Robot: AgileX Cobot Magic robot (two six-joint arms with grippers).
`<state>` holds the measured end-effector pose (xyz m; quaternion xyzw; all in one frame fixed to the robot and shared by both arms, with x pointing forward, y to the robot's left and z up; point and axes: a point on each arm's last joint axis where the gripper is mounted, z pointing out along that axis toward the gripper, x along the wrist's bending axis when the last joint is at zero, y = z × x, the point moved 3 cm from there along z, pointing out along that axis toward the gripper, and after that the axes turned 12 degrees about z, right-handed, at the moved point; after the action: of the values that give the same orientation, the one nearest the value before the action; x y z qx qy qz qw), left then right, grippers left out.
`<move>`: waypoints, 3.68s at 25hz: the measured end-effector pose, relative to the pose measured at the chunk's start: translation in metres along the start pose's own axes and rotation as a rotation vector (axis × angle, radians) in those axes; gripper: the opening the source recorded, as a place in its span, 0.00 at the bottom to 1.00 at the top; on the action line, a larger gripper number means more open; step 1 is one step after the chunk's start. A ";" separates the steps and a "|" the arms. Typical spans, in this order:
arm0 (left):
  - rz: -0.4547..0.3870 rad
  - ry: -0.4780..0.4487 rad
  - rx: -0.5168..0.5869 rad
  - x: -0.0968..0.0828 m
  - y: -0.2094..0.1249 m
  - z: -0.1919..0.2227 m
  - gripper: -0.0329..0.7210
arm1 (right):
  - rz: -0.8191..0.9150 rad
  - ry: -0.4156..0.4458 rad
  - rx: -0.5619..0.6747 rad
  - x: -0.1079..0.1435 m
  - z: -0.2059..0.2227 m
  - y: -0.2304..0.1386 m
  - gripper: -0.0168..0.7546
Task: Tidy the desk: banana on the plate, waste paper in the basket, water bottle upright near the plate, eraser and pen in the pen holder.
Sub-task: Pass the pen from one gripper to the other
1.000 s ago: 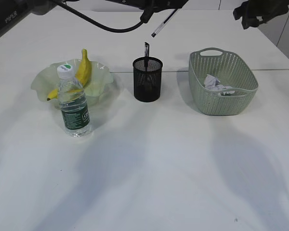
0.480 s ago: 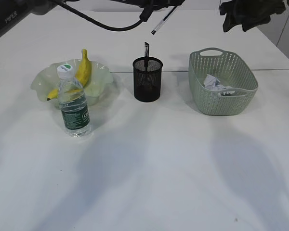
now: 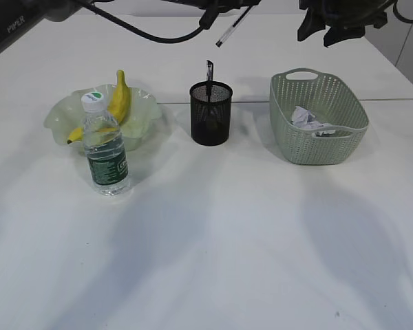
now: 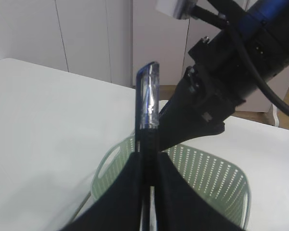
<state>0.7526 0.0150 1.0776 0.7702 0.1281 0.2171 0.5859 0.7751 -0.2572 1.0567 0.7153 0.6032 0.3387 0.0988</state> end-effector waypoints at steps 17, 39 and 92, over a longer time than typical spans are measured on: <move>0.003 0.026 -0.009 0.003 0.001 0.000 0.06 | 0.118 0.141 0.038 0.007 -0.004 -0.001 0.59; 0.002 0.067 -0.024 0.008 0.003 0.000 0.06 | 0.231 0.603 0.035 0.027 -0.035 0.015 0.59; -0.057 0.080 -0.084 0.010 0.010 -0.001 0.06 | 0.239 0.838 -0.061 0.046 -0.054 0.029 0.59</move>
<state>0.7603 0.0173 1.0890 0.7317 0.1639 0.2361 0.6181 0.7675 -0.2359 1.1298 0.5776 0.4937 0.6265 -0.1735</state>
